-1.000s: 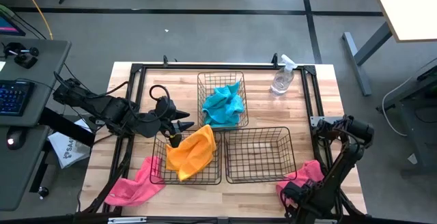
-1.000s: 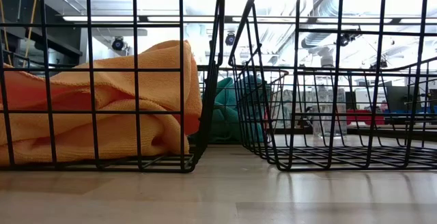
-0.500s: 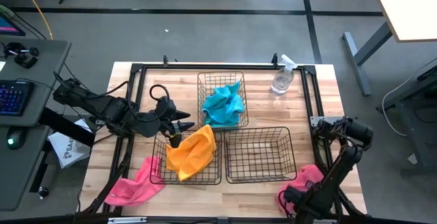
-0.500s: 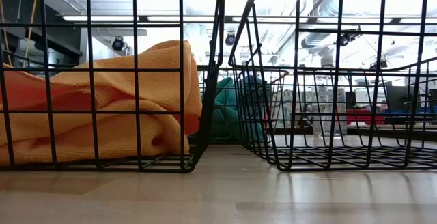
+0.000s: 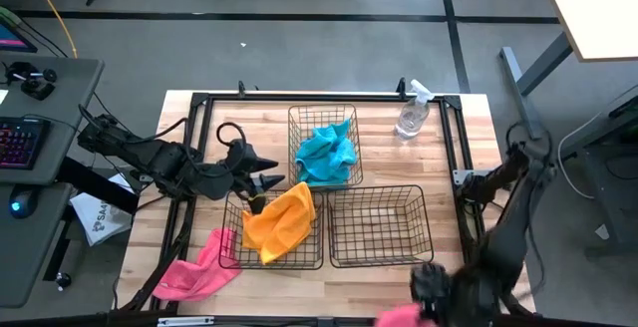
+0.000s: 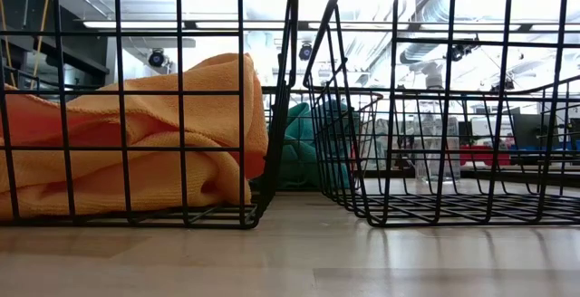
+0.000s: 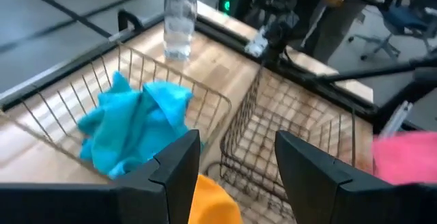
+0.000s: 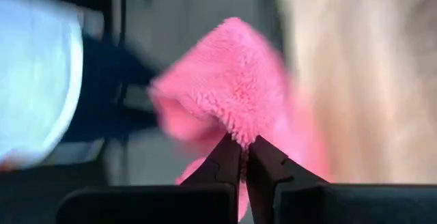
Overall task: Sort microfiber towel by color & place in baskets
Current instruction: Put the pink towel into the bottom right basket
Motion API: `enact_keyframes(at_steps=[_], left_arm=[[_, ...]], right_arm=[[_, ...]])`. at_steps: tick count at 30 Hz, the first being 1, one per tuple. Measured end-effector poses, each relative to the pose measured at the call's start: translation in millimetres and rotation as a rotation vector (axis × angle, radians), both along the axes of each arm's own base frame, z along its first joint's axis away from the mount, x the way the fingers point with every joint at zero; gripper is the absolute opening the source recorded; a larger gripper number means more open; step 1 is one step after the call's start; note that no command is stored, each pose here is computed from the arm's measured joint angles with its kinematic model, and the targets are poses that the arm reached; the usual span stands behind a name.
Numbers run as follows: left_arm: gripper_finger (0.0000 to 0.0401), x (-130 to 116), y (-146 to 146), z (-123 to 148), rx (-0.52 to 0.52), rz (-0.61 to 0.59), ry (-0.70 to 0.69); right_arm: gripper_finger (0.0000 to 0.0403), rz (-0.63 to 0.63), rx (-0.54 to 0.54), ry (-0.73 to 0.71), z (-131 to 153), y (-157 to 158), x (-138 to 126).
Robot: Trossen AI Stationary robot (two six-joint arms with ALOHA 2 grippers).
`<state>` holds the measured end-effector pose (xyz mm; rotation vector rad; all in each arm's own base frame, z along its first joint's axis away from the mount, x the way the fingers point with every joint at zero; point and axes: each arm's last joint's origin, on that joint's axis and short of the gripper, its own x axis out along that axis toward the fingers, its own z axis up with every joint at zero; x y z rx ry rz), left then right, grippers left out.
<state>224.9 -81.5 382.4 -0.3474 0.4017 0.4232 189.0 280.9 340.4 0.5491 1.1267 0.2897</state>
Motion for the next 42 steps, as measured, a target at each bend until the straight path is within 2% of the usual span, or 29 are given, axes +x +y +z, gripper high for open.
enact_keyframes(at_steps=[4, 6, 8, 11, 14, 16, 20, 23, 27, 30, 33, 36, 40, 42], left_arm=[[0.0179, 3.6, -0.8, 6.6, 0.038, -0.004, -0.06], [0.0179, 6.4, -2.4, 12.2, 0.046, -0.028, -0.109], [0.0179, 9.3, -4.8, 19.3, 0.06, -0.074, -0.165], [0.0179, 11.3, -11.7, 29.6, 0.074, -0.173, -0.249], [0.0179, 9.9, -20.1, 38.3, 0.086, -0.258, -0.322], [0.0179, 8.1, -25.4, 42.6, 0.096, -0.286, -0.359], [0.0179, 1.6, -33.0, 49.6, 0.107, -0.325, -0.412], [0.0179, -4.2, -33.0, 53.5, 0.112, -0.3, -0.429], [0.0179, -7.7, -31.0, 56.6, 0.12, -0.248, -0.443], [0.0179, -7.8, -30.4, 59.1, 0.15, -0.23, -0.457], [0.0179, -7.2, -30.7, 58.9, 0.156, -0.231, -0.456], [0.0179, -6.9, -31.0, 58.4, 0.153, -0.231, -0.454], [0.0179, -7.8, -32.4, 58.7, 0.14, -0.235, -0.46], [0.0179, -8.8, -34.3, 58.7, 0.136, -0.243, -0.461]], right_arm=[[0.0002, -0.17, -0.197, -0.288, 44.2, -44.1, 14.2], [0.0002, -0.24, -0.305, -0.373, 53.5, -63.8, 20.7], [0.0001, -0.274, -0.362, -0.403, 56.7, -79.9, 27.2], [0.0001, -0.254, -0.402, -0.349, 46.2, -95.0, 36.2], [0.0001, -0.201, -0.445, -0.234, 19.3, -102.0, 41.6], [0.0001, -0.211, -0.472, -0.134, -1.5, -107.8, 41.3], [0.0, -0.328, -0.564, 0.133, -31.4, -123.7, 25.9], [0.0, -0.431, -0.62, 0.159, -25.8, -132.9, 16.4], [0.0, -0.56, -0.633, 0.048, -5.7, -145.5, 6.8], [0.0, -0.611, -0.61, 0.011, 2.0, -154.9, 5.1], [0.0, -0.572, -0.58, 0.008, 3.1, -156.4, 9.8], [0.0, -0.485, -0.509, -0.052, -0.2, -148.6, 20.2], [0.0, -0.364, -0.371, -0.173, -14.7, -133.5, 37.7], [0.0, -0.363, -0.338, -0.198, -26.4, -131.6, 42.8]])
